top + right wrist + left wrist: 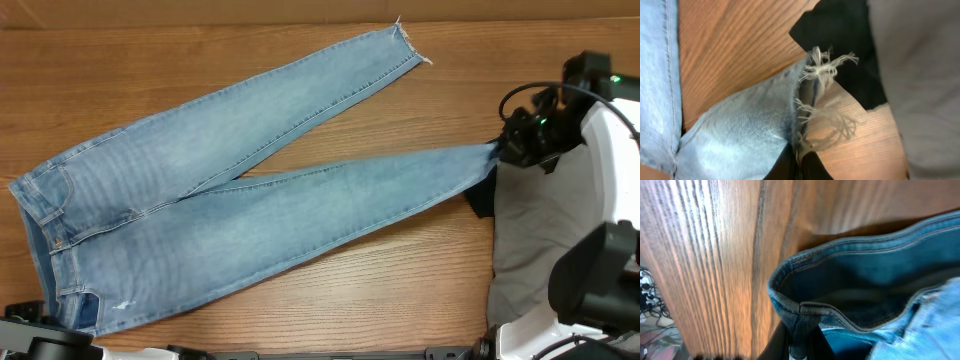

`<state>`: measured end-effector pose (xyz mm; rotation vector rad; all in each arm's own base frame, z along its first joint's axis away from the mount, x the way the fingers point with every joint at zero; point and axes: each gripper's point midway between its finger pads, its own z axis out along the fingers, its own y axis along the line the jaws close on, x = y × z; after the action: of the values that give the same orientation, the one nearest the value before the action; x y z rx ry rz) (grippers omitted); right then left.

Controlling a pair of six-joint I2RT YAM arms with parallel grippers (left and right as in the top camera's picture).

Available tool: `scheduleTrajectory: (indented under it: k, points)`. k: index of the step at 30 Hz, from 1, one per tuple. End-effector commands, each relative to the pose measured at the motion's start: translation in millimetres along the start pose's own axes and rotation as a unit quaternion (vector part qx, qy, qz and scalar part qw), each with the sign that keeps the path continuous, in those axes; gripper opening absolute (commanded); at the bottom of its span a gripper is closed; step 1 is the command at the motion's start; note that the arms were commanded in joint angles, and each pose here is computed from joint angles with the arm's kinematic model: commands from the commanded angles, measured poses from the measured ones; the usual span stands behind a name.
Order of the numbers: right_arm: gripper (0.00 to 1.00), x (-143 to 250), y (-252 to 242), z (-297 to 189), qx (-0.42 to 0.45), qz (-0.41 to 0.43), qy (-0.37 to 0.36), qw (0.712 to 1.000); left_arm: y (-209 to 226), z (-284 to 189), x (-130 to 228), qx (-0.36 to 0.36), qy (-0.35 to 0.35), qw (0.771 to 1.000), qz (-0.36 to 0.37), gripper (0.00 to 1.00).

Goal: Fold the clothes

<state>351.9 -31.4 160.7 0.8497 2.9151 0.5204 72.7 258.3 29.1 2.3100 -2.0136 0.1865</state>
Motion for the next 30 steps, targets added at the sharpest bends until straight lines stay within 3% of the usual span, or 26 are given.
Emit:
scheduleTrajectory:
  k: [1,4,9,18,21,25,30]
  points:
    - [0.04,-13.8,-2.4,-57.5,0.039,0.011,-0.094,0.995,-12.1,-26.0,-17.9,0.02,-0.028,0.999,0.015,0.04]
    - [0.04,-10.3,-2.9,-81.5,0.056,0.011,-0.108,0.992,-18.2,-48.2,-22.2,0.035,-0.045,0.998,0.016,0.04]
    - [0.04,-4.8,5.4,-113.2,0.052,0.01,-0.13,0.99,-47.3,-106.7,-24.5,0.122,-0.099,0.987,0.032,0.04]
    - [0.04,-36.9,35.4,-120.5,0.008,0.02,-0.2,0.98,-100.7,-157.2,-11.3,0.196,-0.157,0.962,0.109,0.04]
    - [0.04,-51.2,47.4,-116.0,-0.011,0.037,-0.215,0.976,-126.0,-159.7,-7.1,0.198,-0.179,0.952,0.153,0.04]
    - [0.04,-75.6,66.1,-91.6,-0.027,0.052,-0.218,0.974,-173.6,-173.7,-3.2,0.228,-0.229,0.921,0.218,0.04]
    - [0.04,-110.9,98.1,-61.1,-0.059,0.02,-0.236,0.97,-208.8,-188.2,-0.1,0.245,-0.278,0.892,0.258,0.04]
